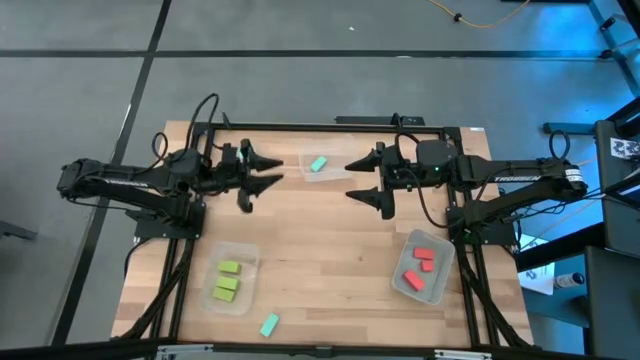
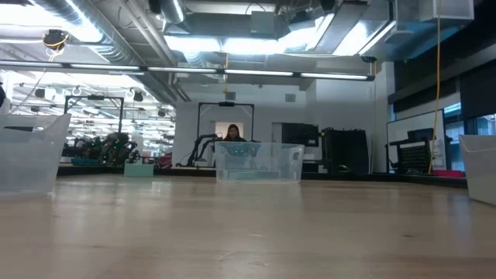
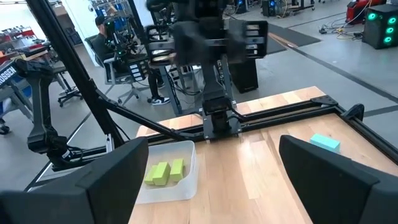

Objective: Sort & place blocks by color
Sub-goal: Put the top blue block into the top transparent bin

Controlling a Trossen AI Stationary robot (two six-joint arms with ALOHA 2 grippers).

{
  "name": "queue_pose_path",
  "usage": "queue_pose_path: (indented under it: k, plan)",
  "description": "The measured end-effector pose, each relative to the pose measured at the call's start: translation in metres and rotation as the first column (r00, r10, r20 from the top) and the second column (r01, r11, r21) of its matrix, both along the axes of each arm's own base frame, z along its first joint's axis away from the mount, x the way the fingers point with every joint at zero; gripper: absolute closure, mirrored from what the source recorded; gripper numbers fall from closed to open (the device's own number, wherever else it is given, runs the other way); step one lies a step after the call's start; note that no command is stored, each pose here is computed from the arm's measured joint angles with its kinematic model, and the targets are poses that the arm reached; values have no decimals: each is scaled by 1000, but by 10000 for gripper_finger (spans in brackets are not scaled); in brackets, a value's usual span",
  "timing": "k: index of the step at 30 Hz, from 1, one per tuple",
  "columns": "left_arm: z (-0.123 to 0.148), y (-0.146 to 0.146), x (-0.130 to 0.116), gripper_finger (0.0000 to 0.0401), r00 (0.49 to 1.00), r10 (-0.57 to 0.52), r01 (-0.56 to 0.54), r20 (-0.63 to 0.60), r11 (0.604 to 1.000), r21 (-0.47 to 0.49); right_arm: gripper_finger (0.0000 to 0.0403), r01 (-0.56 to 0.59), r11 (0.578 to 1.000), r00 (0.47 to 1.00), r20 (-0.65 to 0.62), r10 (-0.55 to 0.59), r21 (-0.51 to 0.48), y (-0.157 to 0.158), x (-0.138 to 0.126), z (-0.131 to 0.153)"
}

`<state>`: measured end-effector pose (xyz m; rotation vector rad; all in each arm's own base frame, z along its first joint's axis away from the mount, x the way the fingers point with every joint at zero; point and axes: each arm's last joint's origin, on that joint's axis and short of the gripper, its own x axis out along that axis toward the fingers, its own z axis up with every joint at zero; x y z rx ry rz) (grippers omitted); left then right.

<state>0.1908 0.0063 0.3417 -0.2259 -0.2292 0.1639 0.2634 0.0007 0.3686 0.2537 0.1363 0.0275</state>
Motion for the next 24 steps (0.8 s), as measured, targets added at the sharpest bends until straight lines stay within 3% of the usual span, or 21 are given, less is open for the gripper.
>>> queue_pose_path:
  k: [2, 4, 6, 8, 12, 14, 18, 21, 24]
  plan:
    - [0, 6, 0, 235, 992, 112, -115, -62, 992, -49, 38, 0, 1000, 1000, 0, 0, 1, 0, 0, 0]
    - [3, 18, 1, 235, 950, 237, -254, -203, 965, -65, 38, 1, 1000, 1000, 0, -1, 1, 0, 0, 0]
    - [4, 37, 0, 235, 869, 324, -380, -373, 921, -86, 38, 1, 1000, 1000, 0, -1, 1, 0, 0, 0]
    - [4, 58, -2, 236, 758, 365, -475, -541, 877, -73, 38, 1, 1000, 1000, -1, -1, 0, 0, 0, 0]
    - [-21, 102, -9, 236, 497, 311, -577, -810, 816, -40, 38, 1, 1000, 1000, -7, -1, -1, 0, 0, -1]
    - [-40, 122, -11, 234, 405, 260, -593, -877, 805, -35, 38, 2, 1000, 1000, -22, -2, 5, 0, 0, -2]
    - [-74, 154, -12, 217, 278, 147, -603, -949, 796, -53, 38, 9, 999, 999, -51, -7, 36, 0, -1, -5]
    - [-90, 175, -10, 197, 241, 115, -596, -964, 801, -54, 38, 14, 999, 997, -77, -10, 51, 0, -1, -7]
    - [-109, 190, -14, 175, 172, 40, -593, -984, 802, -70, 38, 19, 997, 997, -80, -13, 76, 0, -1, -8]
